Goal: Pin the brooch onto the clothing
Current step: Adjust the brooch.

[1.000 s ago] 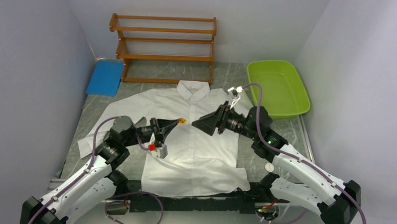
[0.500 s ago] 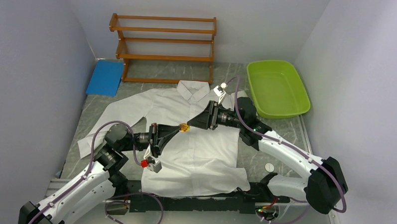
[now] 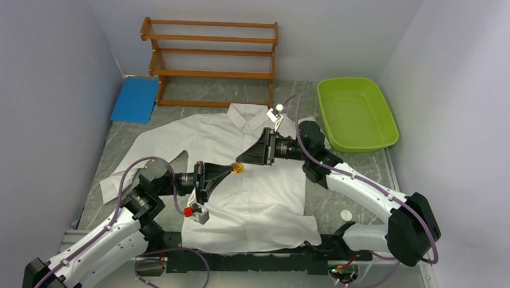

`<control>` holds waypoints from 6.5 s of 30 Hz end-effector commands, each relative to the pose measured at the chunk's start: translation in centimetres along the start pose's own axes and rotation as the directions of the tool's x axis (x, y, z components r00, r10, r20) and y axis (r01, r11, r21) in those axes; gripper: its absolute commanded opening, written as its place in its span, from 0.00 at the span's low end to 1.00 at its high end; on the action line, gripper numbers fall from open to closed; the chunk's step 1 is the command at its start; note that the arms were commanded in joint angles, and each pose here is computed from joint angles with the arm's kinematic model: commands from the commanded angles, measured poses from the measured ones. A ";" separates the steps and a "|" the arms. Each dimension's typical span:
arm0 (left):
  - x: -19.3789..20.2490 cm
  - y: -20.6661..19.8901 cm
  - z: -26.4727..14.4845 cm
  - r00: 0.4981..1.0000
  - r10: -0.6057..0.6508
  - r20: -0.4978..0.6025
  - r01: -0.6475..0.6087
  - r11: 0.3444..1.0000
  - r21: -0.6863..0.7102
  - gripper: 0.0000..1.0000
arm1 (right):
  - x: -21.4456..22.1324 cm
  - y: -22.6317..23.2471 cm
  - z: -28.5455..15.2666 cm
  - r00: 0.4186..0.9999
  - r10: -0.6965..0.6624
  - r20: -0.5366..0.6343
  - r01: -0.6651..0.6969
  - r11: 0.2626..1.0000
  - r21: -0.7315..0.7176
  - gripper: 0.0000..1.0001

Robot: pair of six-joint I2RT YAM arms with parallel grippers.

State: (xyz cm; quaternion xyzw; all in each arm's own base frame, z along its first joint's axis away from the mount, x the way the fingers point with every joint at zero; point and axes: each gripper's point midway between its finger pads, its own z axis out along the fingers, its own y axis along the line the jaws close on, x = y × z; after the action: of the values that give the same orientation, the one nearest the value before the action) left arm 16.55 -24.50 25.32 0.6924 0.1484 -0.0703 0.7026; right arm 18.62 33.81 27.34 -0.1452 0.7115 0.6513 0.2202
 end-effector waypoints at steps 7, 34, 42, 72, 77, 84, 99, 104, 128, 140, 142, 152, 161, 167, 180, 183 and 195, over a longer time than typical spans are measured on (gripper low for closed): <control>-0.9 2.4 -0.3 0.998 0.066 -0.003 -0.066 0.997 -0.045 0.03 | -0.5 -0.1 0.4 1.000 -0.007 -0.027 0.008 1.000 0.024 0.61; 0.3 2.2 -0.4 0.996 0.059 -0.063 -0.062 0.997 -0.039 0.03 | 0.7 2.2 0.4 0.992 0.054 -0.111 -0.067 0.991 -0.118 0.32; 0.7 2.3 -0.4 0.996 0.039 -0.079 -0.043 0.998 -0.049 0.06 | 0.4 2.8 0.2 0.995 -0.003 -0.103 -0.010 0.992 -0.127 0.00; 1.7 6.2 3.9 -0.417 -0.853 0.315 0.855 -0.485 -0.181 0.98 | -4.9 1.8 -11.4 0.686 -0.280 0.672 0.250 0.957 0.144 0.00; 0.1 7.3 4.6 -0.397 -0.852 0.341 0.893 -0.445 -0.070 0.71 | -5.0 2.5 -12.6 0.623 -0.208 0.754 0.258 0.965 0.052 0.00; -0.9 7.7 6.9 -0.436 -0.860 0.263 0.891 -0.453 -0.005 0.55 | -4.9 4.4 -11.4 0.655 -0.182 0.733 0.322 0.945 -0.053 0.00; -2.2 9.0 9.2 -0.391 -0.885 0.252 0.920 -0.386 0.074 0.37 | -5.4 5.4 -11.1 0.661 -0.157 0.733 0.332 0.938 -0.098 0.00; -2.2 9.6 9.7 -0.387 -0.888 0.248 0.922 -0.376 0.093 0.29 | -5.2 5.5 -11.0 0.668 -0.147 0.730 0.328 0.938 -0.112 0.00; 1.1 2.5 4.6 -0.006 -0.978 -0.206 0.960 0.052 -0.276 0.02 | -3.3 1.7 -10.3 0.640 -0.727 0.248 0.638 0.683 0.356 0.99; -0.7 -0.1 -1.0 0.638 -0.637 -0.433 0.741 0.661 0.119 0.03 | 0.2 4.1 -9.0 0.487 -0.870 0.083 0.863 0.493 0.107 0.97; -0.8 -0.2 -1.4 0.721 -0.558 -0.410 0.660 0.733 0.164 0.02 | 0.2 3.6 -9.0 0.457 -0.886 0.076 0.877 0.464 0.129 0.97; 0.8 2.3 -3.8 0.939 0.024 -0.343 0.031 0.987 0.155 0.03 | 0.9 1.5 -7.3 0.273 -0.961 -0.048 0.936 0.254 0.242 0.91; 1.8 2.4 -3.9 0.922 0.079 -0.379 0.005 0.977 0.215 0.03 | 2.0 2.1 -3.2 0.088 -0.983 -0.158 0.961 0.041 0.275 0.78; 1.9 2.3 -3.7 0.921 0.029 -0.390 0.057 0.977 0.207 0.02 | 2.4 4.3 -1.4 -0.030 -0.991 -0.129 0.941 -0.071 0.330 0.64; 3.1 3.3 -4.6 0.853 0.325 -0.408 -0.254 0.942 0.219 0.02 | 3.3 5.2 0.6 -0.120 -0.988 -0.102 0.928 -0.148 0.343 0.44; 2.9 3.7 -4.9 0.838 0.357 -0.413 -0.294 0.933 0.209 0.03 | 3.4 5.3 0.9 -0.134 -0.986 -0.096 0.927 -0.159 0.339 0.42; 0.6 3.1 -4.1 0.937 0.055 -0.346 0.003 0.987 0.164 0.03 | 3.6 5.2 2.7 -0.177 -0.979 -0.101 0.920 -0.201 0.337 0.35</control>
State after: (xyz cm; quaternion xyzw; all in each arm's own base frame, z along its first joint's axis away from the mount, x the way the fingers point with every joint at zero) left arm 18.95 -19.58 26.33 0.7630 0.2312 0.1188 0.5918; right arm 13.16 36.94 26.30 -0.5737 0.4263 0.1405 0.6851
